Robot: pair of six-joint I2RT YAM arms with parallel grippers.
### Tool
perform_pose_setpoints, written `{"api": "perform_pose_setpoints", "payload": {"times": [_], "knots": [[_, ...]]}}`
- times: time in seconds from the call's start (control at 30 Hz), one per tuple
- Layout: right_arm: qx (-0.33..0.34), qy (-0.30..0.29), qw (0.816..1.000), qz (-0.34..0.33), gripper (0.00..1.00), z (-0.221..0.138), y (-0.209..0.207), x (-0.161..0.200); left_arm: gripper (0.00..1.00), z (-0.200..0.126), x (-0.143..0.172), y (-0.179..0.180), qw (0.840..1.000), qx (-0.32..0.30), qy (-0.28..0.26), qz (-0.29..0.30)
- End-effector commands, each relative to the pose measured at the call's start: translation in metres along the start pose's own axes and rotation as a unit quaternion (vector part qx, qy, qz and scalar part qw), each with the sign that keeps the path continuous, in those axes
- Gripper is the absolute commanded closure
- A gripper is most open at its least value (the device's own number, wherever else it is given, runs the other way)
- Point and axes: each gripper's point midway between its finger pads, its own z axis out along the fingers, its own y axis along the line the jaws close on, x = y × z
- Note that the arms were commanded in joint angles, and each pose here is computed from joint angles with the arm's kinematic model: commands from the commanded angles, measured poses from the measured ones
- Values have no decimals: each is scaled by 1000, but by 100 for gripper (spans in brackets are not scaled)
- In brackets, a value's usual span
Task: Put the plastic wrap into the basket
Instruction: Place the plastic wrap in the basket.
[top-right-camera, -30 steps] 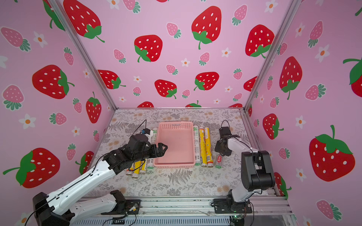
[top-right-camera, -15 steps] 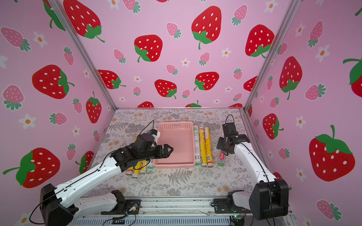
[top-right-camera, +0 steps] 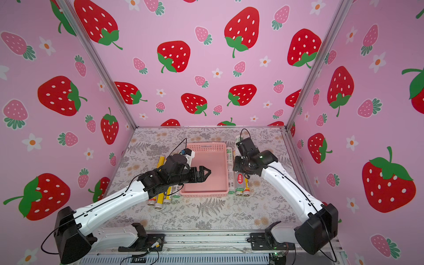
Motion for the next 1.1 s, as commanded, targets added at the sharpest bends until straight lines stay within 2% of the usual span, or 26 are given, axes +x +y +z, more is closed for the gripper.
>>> {"api": "perform_pose_setpoints", "payload": {"times": [0.0,0.23,0.43,1.07], "knots": [[-42,-35,998,27,81,4,40,-14,0,-10,-8,14,1000,-15,-14,4],[-50,-19,999,9,81,33,85,-8,0,-11,2,48,999,-32,-16,-41],[-34,-2,999,-2,81,56,100,2,0,-16,9,67,997,-42,-19,-61],[44,6,998,-32,81,107,84,18,0,-7,23,81,996,-59,-5,-67]]}}
